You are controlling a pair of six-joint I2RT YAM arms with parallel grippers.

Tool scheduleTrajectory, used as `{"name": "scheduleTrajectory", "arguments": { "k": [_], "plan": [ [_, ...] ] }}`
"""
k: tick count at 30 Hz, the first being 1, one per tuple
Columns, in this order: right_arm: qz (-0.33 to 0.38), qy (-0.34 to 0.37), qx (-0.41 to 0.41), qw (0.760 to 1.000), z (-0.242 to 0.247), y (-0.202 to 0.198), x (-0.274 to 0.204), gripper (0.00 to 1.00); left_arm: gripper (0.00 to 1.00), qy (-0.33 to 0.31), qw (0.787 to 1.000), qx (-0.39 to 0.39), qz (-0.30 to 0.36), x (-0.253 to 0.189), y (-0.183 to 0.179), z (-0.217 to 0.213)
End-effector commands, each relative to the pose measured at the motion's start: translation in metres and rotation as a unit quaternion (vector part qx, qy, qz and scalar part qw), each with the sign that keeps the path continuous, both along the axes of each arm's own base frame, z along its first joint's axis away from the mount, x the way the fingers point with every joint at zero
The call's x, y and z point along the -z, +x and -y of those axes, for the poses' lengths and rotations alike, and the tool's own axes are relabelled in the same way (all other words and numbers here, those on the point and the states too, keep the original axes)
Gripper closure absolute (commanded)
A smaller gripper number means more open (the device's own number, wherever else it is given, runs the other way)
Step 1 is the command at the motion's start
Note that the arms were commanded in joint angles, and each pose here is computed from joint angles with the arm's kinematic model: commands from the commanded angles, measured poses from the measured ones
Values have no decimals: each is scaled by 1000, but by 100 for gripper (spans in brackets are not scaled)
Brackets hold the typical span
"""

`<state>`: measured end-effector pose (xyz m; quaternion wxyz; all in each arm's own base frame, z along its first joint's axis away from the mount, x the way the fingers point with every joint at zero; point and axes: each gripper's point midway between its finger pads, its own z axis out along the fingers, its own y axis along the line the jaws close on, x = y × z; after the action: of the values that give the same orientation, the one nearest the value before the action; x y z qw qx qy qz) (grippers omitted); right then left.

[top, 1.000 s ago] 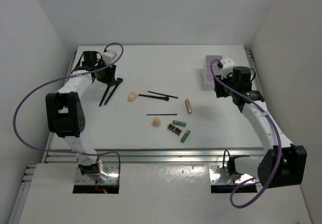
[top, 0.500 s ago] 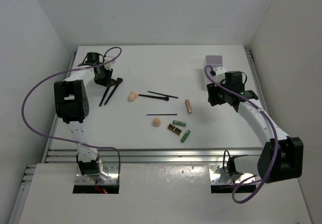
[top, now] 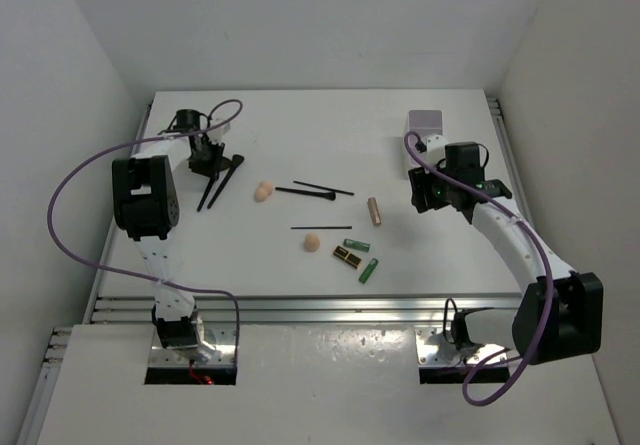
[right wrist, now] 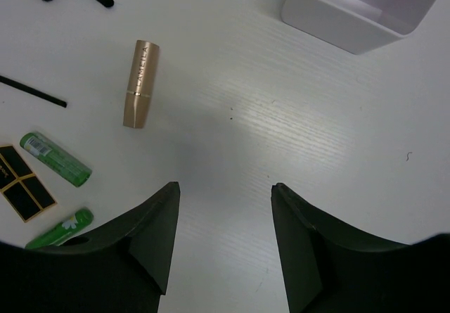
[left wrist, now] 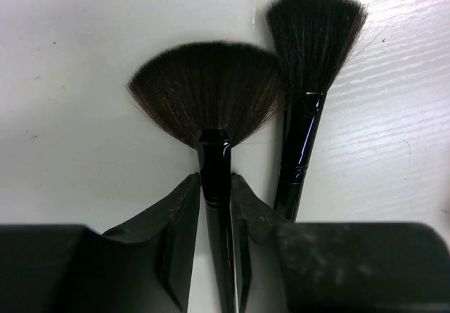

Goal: Organize the makeup

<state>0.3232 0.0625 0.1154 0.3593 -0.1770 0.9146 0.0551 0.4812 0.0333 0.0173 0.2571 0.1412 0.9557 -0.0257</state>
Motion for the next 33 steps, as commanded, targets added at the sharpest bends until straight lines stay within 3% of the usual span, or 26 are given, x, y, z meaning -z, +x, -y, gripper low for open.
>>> {"name": "scheduleTrajectory", "arguments": {
  "k": [1,7,13,17,21,25,27,28,29,31,33],
  "plan": [
    [26,3,-6,1000,-4,3,-15,44,71,-15,999,-34,-31,24,-10,-10],
    [35,-1,-3,999,-1,2,-17,43,100,-34,997,-64,-29,23,-6,-15],
    [51,8,-19,998,-11,4,-28,43,100,-54,994,-91,0,-2,9,-21],
    [80,20,-46,996,-30,13,-56,37,100,-90,987,-83,105,-96,43,-12],
    [113,48,-101,987,-73,30,-87,33,100,-144,962,-76,218,-206,59,10],
    [163,161,-154,961,-163,49,-143,27,100,-161,932,5,325,-295,45,67],
    [178,208,-178,945,-202,62,-160,27,100,-178,920,36,347,-308,33,103],
    [170,222,-186,942,-215,67,-155,27,100,-189,904,48,381,-328,31,115],
    [204,272,-202,918,-240,68,-191,27,100,-216,894,59,389,-341,18,139],
    [187,297,-213,912,-263,75,-181,29,100,-244,874,74,413,-363,8,164],
    [199,339,-228,891,-288,73,-206,30,100,-264,865,91,417,-372,-8,195]
  ]
}}
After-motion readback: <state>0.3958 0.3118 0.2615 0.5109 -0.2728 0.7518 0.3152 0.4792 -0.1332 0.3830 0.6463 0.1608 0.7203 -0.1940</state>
